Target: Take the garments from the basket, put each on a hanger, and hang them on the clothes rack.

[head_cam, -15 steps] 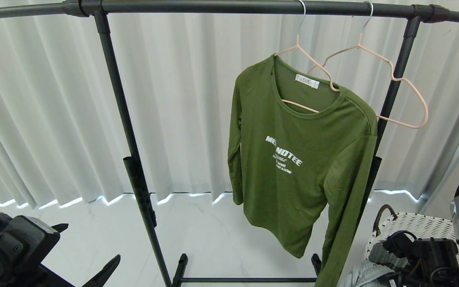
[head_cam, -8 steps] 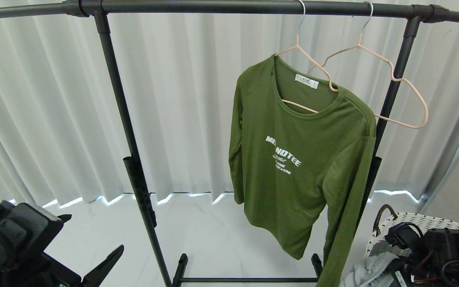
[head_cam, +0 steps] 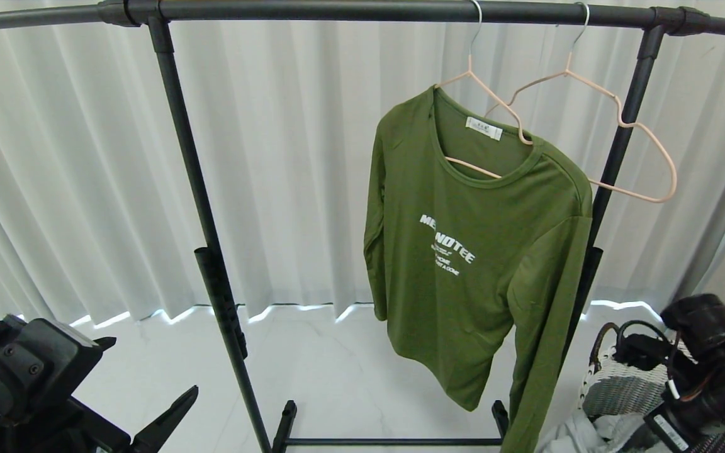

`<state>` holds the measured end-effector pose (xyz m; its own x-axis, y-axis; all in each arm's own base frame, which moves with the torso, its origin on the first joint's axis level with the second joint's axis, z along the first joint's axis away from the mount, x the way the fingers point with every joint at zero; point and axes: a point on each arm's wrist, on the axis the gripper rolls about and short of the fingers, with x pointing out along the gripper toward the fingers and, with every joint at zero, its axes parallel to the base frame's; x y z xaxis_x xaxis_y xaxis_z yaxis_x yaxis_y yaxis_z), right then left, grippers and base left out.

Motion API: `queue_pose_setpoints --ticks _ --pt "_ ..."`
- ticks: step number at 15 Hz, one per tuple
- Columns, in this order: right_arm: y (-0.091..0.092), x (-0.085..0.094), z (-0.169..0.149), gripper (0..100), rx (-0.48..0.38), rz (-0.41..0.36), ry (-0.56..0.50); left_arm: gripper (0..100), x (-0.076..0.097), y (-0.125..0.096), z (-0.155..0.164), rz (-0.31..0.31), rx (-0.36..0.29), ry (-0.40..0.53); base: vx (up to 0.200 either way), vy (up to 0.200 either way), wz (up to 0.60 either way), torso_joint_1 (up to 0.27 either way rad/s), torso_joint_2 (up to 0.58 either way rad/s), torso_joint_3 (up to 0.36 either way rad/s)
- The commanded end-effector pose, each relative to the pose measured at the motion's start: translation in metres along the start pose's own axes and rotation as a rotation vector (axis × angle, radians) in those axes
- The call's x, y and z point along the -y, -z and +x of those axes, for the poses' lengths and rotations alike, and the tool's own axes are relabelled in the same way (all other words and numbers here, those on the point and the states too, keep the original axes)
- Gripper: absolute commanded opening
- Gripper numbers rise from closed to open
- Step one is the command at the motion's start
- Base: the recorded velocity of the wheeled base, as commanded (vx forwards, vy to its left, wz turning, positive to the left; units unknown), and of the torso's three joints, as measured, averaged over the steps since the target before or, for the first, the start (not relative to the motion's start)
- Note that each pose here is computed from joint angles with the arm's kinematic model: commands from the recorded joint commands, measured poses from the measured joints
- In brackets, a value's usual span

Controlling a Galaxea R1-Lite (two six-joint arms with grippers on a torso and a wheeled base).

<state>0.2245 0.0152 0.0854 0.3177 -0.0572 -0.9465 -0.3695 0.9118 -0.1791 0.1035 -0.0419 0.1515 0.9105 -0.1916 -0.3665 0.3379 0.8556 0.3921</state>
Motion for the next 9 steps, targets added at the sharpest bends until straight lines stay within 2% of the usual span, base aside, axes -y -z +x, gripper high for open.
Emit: queue_pose_setpoints --ticks 1,3,7,9 --pt "-0.013 0.000 -0.110 0 0.224 0.055 0.037 100 0.001 0.003 0.002 0.002 -0.021 0.006 0.000 0.000 0.00 0.000 0.00 0.000" --pt "-0.013 -0.014 -0.128 0 0.296 0.107 0.020 100 0.003 0.005 0.005 0.006 -0.039 0.012 0.000 0.000 0.00 0.000 0.00 0.000" --pt "-0.009 -0.022 -0.157 0 0.356 0.087 0.075 100 0.004 0.006 0.009 0.016 -0.063 0.021 0.000 0.000 0.00 0.000 0.00 0.000" --pt "-0.007 -0.024 -0.168 0 0.394 0.080 0.091 100 0.004 0.006 0.009 0.012 -0.063 0.021 -0.200 0.000 0.00 0.000 0.01 0.005"
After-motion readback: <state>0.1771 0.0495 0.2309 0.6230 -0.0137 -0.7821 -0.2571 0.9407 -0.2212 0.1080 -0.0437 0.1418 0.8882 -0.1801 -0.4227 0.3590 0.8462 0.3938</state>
